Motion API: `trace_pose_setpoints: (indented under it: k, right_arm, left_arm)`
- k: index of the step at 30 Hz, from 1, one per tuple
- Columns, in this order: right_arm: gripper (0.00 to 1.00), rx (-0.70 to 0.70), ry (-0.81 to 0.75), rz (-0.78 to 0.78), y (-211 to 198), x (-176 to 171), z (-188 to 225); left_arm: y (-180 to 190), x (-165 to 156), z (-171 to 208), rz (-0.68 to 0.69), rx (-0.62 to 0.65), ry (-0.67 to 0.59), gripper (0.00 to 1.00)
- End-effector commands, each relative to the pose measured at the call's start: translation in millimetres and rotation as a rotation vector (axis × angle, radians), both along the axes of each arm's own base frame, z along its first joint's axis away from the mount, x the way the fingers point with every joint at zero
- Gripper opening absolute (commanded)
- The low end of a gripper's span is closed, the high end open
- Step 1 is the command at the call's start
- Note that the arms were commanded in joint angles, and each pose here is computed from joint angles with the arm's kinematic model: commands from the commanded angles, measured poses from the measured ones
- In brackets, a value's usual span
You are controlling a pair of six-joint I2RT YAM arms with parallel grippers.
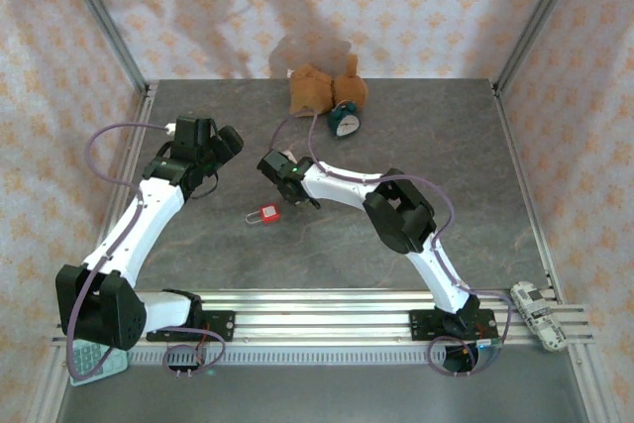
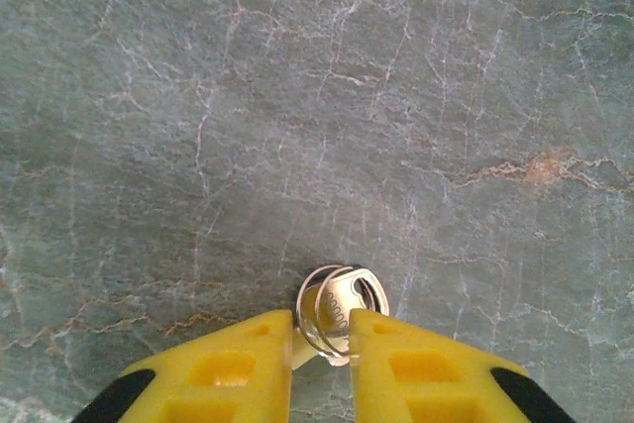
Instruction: Unlock with the key
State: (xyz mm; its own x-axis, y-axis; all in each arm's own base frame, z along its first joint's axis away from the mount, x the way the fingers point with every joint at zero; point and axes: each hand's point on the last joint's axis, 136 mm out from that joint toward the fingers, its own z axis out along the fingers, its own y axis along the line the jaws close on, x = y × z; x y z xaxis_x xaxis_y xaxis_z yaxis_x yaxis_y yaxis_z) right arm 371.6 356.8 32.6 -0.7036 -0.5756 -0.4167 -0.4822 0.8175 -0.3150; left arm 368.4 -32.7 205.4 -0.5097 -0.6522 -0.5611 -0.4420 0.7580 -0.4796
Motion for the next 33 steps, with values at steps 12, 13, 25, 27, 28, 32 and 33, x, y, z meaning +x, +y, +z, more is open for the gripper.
trace_pose_setpoints:
  k: [12,13,25,27,28,32,33]
  right_arm:
    - [0.07,0.057,0.007,-0.046,-4.0,6.1,10.3]
    - [0.06,0.069,0.0,-0.049,-3.5,6.2,13.7]
    - [0.01,0.223,-0.017,-0.126,-13.5,2.5,43.9]
    - [0.01,0.246,-0.014,-0.133,-13.3,1.0,45.9]
    - [0.01,0.254,-0.011,-0.133,-13.1,0.6,46.3]
    - [0.12,0.212,0.018,-0.124,-17.0,2.9,34.3]
    - [0.15,0.188,0.03,-0.114,-17.7,2.8,30.2]
  left_arm:
    - [12.4,-5.1,13.2,0.027,0.053,-0.064,0.85]
    - [12.1,-5.1,12.8,0.026,0.052,-0.064,0.85]
    - [8.8,-2.7,11.3,0.014,0.037,-0.072,0.84]
    - [6.7,-1.8,10.7,0.007,0.028,-0.073,0.84]
    - [6.1,-1.8,10.5,0.005,0.026,-0.072,0.84]
    - [5.0,-1.4,10.1,-0.004,0.027,-0.07,0.84]
    - [4.8,-1.4,10.1,-0.006,0.027,-0.069,0.84]
